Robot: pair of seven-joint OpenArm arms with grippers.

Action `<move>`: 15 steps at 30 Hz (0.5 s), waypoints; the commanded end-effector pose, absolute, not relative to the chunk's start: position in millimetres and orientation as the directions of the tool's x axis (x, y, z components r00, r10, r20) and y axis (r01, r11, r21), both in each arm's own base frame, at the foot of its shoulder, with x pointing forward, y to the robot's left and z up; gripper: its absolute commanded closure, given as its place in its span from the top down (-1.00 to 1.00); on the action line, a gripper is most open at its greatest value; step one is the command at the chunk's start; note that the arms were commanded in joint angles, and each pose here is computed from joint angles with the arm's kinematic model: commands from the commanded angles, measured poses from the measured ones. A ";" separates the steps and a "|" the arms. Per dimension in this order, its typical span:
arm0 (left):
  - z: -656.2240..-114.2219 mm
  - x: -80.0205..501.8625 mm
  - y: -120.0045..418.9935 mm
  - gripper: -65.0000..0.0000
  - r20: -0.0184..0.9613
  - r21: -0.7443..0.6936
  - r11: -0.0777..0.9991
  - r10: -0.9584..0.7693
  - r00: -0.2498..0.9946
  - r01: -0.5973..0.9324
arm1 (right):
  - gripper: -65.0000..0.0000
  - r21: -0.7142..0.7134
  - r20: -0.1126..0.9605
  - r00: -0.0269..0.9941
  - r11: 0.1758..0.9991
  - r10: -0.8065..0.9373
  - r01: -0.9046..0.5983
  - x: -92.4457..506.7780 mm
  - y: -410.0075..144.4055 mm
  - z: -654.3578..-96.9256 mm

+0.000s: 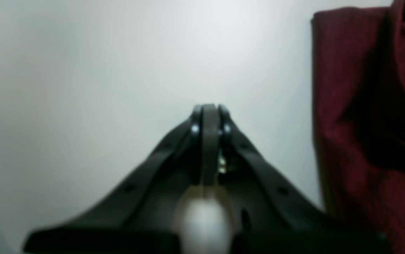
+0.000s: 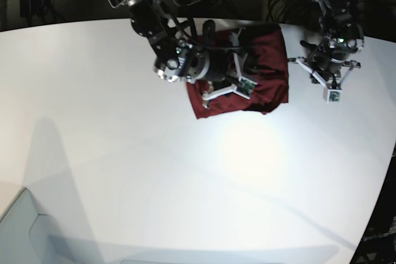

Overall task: Layout the t-shirt on the table in an organized manner, then fold the t-shirt properly
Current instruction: 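Release the shirt with the right gripper and press the folded bundle flat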

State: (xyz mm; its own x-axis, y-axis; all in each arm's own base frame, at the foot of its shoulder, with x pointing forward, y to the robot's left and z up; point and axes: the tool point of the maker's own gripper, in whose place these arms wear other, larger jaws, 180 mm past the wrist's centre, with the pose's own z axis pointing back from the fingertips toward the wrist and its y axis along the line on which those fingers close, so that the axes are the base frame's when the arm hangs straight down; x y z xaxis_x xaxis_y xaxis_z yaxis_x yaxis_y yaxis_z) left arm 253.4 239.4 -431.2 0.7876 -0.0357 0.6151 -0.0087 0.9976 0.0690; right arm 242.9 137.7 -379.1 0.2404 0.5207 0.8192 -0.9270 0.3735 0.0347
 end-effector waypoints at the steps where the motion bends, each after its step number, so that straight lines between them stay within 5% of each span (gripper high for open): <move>1: -432.4 250.8 241.1 -1.00 0.598 0.076 0.997 -0.040 0.801 -0.007 | -0.61 0.031 0.856 0.218 0.373 0.470 -0.927 248.7 146.8 -361.2; 6: -432.4 250.8 241.1 -1.00 0.598 0.076 0.997 -0.040 0.801 -0.007 | -1.00 0.034 0.855 0.218 0.369 0.470 -0.929 246.1 148.3 -360.9; 15: -430.1 252.7 241.5 -1.00 0.603 0.078 0.997 -0.041 0.796 -0.007 | -1.00 -0.002 0.913 0.139 0.346 0.383 -0.938 216.3 160.7 -314.2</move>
State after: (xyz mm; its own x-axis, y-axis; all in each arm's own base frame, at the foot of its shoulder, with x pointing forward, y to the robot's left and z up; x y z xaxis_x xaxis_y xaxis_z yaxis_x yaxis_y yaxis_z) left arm 254.1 239.9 -430.9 0.7886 -0.0348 0.6140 -0.0100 0.9975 0.0695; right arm 214.6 152.1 -331.4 0.1593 0.4405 0.8835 -0.9365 0.3505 -0.0059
